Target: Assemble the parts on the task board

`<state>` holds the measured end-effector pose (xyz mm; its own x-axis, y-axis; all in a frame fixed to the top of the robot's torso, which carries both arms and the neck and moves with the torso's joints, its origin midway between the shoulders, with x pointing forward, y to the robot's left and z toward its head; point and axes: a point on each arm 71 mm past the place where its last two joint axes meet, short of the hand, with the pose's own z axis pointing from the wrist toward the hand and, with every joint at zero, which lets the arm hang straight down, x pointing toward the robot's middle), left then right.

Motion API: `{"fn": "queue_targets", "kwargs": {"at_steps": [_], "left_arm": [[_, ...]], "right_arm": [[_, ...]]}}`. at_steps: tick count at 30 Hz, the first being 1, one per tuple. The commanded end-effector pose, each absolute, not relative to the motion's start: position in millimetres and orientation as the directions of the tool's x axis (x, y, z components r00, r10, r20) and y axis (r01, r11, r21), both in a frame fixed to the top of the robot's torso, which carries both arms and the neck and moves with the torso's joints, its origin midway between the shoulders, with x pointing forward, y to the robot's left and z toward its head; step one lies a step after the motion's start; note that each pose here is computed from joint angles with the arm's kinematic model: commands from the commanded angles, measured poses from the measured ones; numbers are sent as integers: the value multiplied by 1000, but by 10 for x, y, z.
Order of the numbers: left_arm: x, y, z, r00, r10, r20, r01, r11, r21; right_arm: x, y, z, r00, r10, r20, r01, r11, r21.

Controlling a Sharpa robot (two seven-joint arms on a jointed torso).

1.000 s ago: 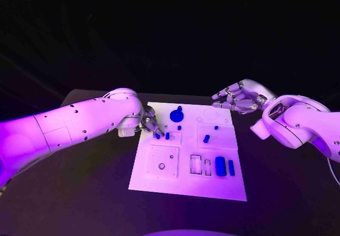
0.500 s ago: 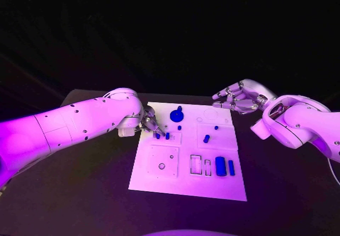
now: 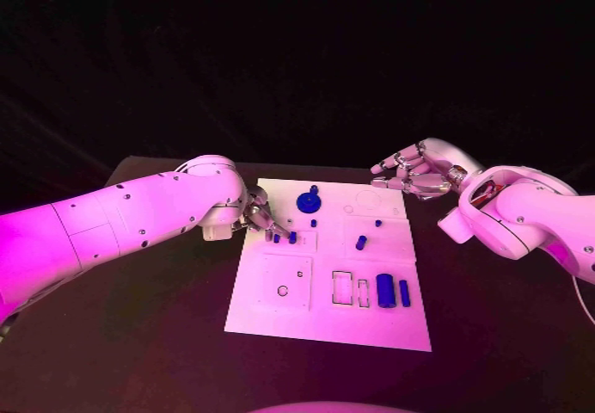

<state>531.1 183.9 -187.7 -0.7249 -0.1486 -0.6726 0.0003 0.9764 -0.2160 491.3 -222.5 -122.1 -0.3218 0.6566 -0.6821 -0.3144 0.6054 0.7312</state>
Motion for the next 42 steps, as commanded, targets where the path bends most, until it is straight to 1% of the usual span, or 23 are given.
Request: {"fn": "queue_targets", "kwargs": {"at_steps": [1,10,16,19,21,25,27,28,33,37,42], "left_arm": [[5308,1865,-1867,-708,-161,-688,-7,975,-221],[5312,1890,-1690,-674,-269,-688,2,931,-366],[5354,1900,-1583,-648,-393,-653,9,853,-522],[5383,1903,-1543,-621,-440,-648,17,819,-573],[5406,1893,-1513,-589,-454,-668,46,807,-589],[5431,1814,-1475,-527,-449,-722,148,788,-598],[5429,1734,-1473,-500,-439,-746,217,770,-599],[5421,1658,-1478,-476,-427,-769,279,756,-592],[5361,1435,-1517,-393,-373,-841,458,713,-531],[5338,1332,-1562,-355,-320,-879,527,708,-470],[5340,1249,-1647,-325,-231,-917,569,727,-385]], "right_arm": [[4909,-2215,-1224,-328,651,-685,-321,605,729],[4917,-2211,-1228,-329,650,-685,-319,606,728],[4921,-2210,-1230,-330,650,-685,-319,607,728],[4923,-2208,-1232,-331,649,-685,-318,607,728],[4924,-2208,-1233,-330,649,-685,-318,607,728],[4927,-2210,-1234,-329,650,-685,-318,607,728],[4929,-2210,-1235,-329,650,-685,-318,607,728],[4931,-2208,-1235,-329,650,-685,-318,607,728],[4933,-2194,-1241,-332,649,-684,-319,605,729],[4932,-2188,-1246,-334,649,-683,-319,604,730],[4932,-2183,-1251,-338,650,-680,-317,602,733]]}}
